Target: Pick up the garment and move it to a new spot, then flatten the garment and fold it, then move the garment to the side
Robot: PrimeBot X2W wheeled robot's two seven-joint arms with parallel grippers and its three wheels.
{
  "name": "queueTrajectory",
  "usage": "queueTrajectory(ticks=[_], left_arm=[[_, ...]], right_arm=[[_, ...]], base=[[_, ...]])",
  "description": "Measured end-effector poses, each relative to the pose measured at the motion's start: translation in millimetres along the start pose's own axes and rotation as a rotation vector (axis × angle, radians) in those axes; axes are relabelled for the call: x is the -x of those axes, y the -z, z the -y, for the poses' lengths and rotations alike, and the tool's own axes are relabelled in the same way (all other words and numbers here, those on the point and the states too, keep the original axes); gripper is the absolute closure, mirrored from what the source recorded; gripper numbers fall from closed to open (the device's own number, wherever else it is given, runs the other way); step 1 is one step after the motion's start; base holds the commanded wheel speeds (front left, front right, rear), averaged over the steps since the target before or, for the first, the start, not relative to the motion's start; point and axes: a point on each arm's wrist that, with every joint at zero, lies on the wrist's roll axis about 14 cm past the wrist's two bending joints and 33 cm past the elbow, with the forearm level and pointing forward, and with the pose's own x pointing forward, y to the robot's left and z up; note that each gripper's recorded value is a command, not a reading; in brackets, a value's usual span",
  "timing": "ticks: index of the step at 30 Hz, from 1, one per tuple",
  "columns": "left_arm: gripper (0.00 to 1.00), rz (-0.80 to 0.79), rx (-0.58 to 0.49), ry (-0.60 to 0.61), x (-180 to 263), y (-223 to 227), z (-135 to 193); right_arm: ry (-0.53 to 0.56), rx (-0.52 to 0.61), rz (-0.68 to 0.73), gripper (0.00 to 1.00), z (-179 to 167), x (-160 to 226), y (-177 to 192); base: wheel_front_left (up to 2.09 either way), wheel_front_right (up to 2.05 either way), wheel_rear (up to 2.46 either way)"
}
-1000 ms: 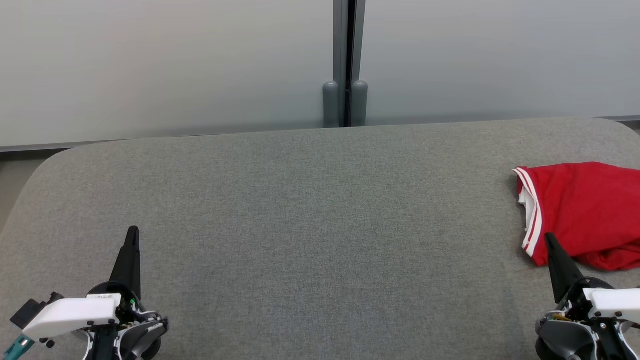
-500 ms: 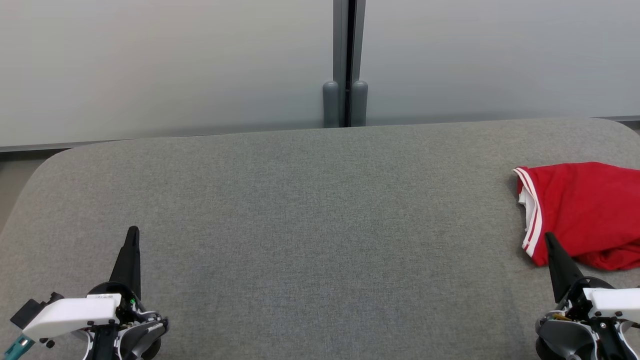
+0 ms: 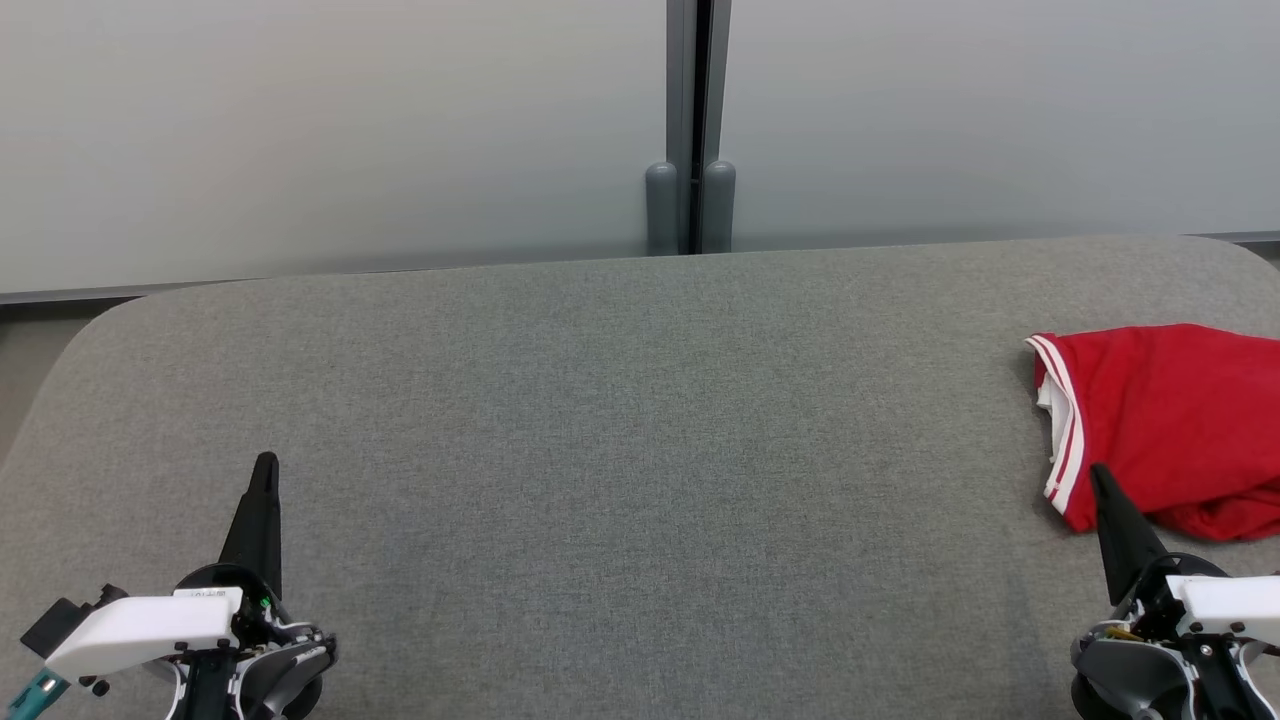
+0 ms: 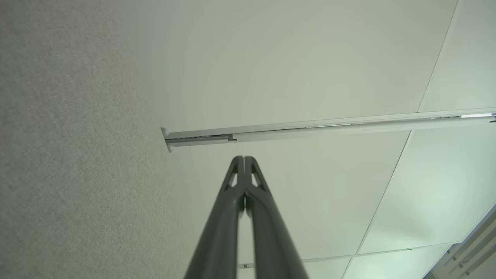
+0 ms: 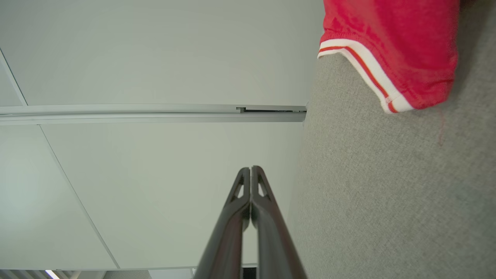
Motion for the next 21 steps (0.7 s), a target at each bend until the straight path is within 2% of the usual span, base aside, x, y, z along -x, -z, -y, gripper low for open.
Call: queueTrajectory(ticks=[21], left_arm=[[1.00,0.000,0.000,0.000,0.0,0.0,0.0]], right_arm=[[0.000,0.000,0.000,1.00,0.0,0.0,0.0]], base=[[0.00,0.00,0.00]])
